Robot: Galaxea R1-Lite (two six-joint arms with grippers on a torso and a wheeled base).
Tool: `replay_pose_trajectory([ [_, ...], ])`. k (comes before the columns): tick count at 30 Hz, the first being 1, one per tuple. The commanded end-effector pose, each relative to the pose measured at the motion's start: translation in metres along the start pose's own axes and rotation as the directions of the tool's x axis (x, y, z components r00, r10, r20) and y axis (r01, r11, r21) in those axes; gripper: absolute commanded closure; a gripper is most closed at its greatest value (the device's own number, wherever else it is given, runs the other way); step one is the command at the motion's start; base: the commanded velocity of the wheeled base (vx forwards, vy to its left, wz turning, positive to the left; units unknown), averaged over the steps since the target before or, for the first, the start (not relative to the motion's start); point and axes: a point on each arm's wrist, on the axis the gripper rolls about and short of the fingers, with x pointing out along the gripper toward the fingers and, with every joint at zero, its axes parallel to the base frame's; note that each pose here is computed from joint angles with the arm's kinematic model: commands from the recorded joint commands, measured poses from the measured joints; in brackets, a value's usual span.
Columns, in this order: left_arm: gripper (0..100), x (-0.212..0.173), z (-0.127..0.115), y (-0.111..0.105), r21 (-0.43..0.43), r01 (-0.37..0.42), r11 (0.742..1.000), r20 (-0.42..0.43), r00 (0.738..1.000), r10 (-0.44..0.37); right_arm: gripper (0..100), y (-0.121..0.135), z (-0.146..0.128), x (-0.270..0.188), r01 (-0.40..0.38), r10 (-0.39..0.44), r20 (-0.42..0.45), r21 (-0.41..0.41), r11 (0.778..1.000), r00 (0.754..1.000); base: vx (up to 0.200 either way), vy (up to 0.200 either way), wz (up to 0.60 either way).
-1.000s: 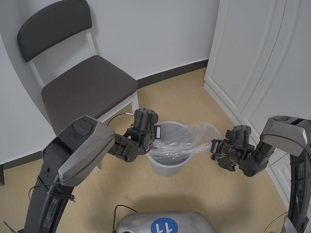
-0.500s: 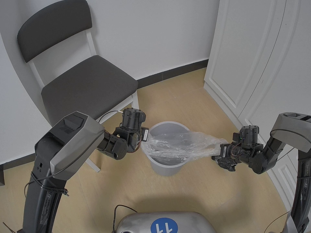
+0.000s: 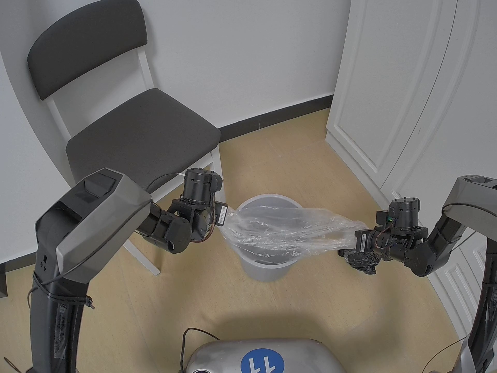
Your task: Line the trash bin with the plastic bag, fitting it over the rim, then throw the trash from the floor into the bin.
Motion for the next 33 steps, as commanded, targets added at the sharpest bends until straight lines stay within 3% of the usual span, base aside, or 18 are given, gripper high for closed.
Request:
replay_pose_trajectory([
  [1,100,-0.023,0.012,0.012,0.031,-0.002,1.0,0.007,1.0,0.002,100,0.004,0.011,-0.012,-0.008,0.008,0.013,-0.001,1.0,1.0,0.0,0.0,0.0],
  [11,100,-0.032,0.014,0.018,0.051,-0.003,0.999,-0.019,1.0,0.004,100,0.02,0.023,-0.045,-0.036,0.035,-0.046,-0.02,0.999,0.998,0.0,0.0,0.0],
  [19,100,-0.033,0.017,0.03,0.052,-0.02,0.998,-0.041,0.999,0.022,100,0.034,0.026,-0.067,-0.065,0.063,-0.034,-0.053,0.996,0.997,0.0,0.0,0.0],
  [33,100,-0.034,0.008,0.032,0.101,-0.015,0.995,-0.082,0.996,0.023,100,0.035,0.024,-0.072,-0.066,0.062,-0.06,-0.076,0.995,0.996,0.0,0.0,0.0],
])
